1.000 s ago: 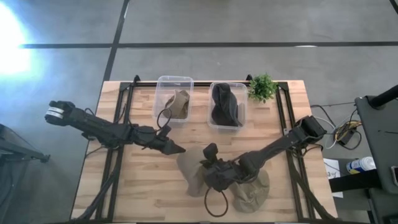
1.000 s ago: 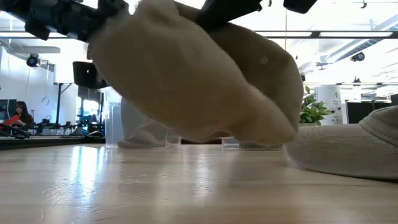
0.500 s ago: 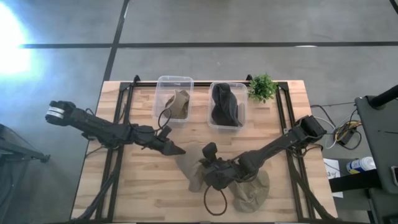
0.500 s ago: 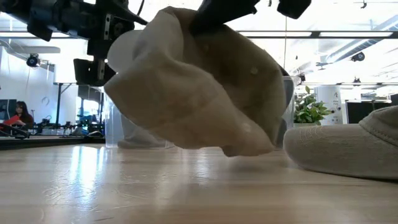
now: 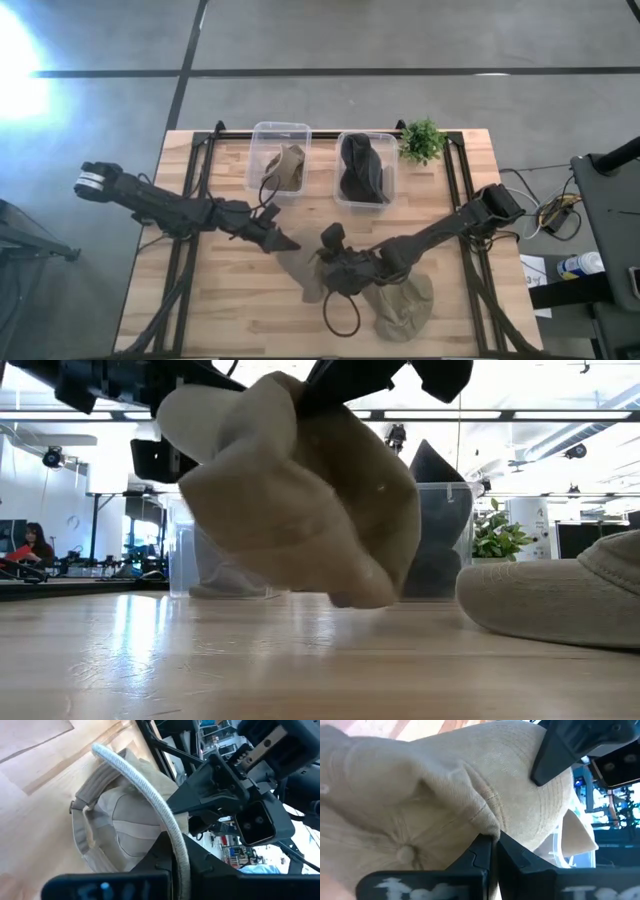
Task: Pick & Place hat
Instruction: Put the left brown cap into the left transparent bin
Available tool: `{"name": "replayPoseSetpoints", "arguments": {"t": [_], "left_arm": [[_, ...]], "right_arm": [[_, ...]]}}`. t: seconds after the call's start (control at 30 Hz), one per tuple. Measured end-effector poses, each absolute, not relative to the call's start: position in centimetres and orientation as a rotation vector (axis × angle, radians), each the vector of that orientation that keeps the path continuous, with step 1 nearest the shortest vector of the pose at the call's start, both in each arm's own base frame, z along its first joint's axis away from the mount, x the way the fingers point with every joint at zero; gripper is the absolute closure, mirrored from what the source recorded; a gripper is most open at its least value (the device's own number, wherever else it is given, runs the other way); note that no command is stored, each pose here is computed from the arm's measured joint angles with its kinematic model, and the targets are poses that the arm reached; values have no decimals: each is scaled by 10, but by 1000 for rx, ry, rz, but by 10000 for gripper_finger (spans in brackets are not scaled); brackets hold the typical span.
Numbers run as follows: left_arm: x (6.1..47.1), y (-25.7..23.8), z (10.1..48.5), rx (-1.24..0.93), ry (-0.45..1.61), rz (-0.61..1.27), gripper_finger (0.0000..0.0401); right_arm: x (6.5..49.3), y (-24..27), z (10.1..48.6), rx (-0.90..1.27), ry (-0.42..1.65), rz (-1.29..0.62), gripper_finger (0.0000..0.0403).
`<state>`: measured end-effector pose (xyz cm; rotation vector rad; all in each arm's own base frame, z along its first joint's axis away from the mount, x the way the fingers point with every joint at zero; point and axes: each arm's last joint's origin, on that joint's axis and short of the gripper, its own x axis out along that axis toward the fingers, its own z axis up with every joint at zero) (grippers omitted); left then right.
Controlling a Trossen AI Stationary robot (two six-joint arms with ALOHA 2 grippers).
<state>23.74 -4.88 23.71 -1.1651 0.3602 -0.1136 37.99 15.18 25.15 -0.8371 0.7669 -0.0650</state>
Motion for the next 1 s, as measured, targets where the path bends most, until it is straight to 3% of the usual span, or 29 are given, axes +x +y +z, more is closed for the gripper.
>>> {"name": "replayPoseSetpoints", "arguments": {"t": [0.23, 0.5, 0.67, 1.0], "left_arm": [[243, -48, 259, -1120, 425, -7, 394], [240, -45, 335, -942, 467, 87, 394], [217, -35, 386, -774, 484, 316, 394], [182, -11, 456, -501, 196, 730, 394]], "right_arm": [[376, 148, 261, -823, 752, -144, 346], [348, 136, 315, -795, 634, -299, 268], [322, 122, 351, -748, 556, -446, 238], [285, 99, 389, -578, 444, -686, 220]]}}
